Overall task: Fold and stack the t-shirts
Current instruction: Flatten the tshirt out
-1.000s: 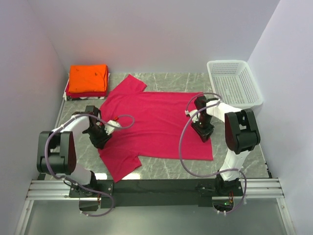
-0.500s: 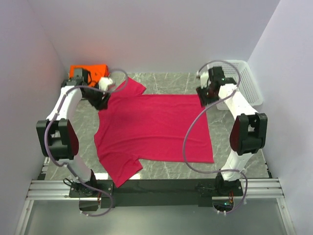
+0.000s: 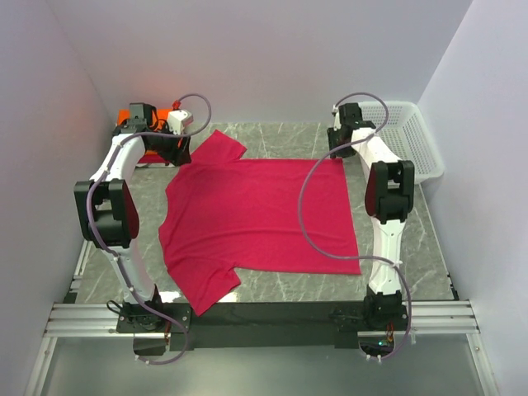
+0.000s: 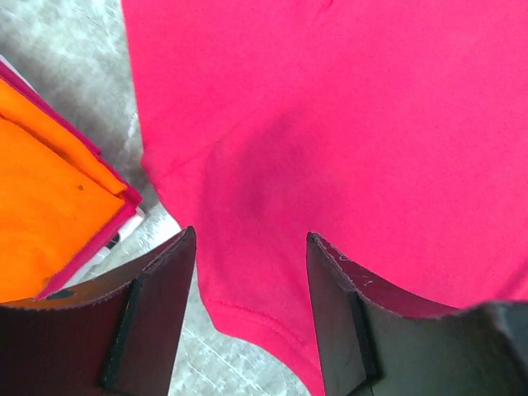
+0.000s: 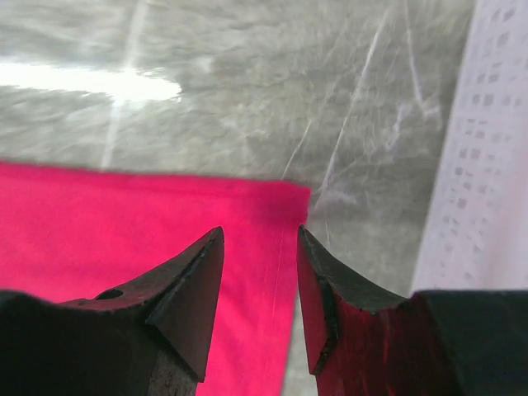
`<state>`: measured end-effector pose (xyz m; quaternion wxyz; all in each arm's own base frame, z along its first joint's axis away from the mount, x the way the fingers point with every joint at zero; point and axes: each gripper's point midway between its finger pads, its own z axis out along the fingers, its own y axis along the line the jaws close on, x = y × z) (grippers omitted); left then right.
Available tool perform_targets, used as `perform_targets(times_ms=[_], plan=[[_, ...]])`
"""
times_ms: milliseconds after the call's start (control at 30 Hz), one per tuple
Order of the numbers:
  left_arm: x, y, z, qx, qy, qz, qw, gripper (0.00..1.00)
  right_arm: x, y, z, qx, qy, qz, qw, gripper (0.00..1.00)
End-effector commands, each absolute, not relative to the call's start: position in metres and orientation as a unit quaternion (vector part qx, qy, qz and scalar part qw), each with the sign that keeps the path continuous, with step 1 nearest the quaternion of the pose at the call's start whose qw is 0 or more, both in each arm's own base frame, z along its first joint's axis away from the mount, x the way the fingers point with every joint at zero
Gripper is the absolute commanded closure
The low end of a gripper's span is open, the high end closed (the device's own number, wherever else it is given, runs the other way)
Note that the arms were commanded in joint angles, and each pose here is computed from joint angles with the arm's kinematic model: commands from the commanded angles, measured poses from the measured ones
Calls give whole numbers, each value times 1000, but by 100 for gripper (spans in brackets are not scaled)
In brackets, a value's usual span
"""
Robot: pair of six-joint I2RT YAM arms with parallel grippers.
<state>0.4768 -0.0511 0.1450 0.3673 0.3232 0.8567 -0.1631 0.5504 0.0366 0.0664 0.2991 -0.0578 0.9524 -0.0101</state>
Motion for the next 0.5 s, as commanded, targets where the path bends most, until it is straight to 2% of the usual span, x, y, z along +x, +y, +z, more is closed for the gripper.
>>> perform_targets(times_ms=[0,467], plan=[[492,-56,166,317,841,-165,407,38,579,25,92,-14,935,-32,352,52],[510,-45,150,308,852,-137,401,37,575,19,29,0,962,-17,273,52]])
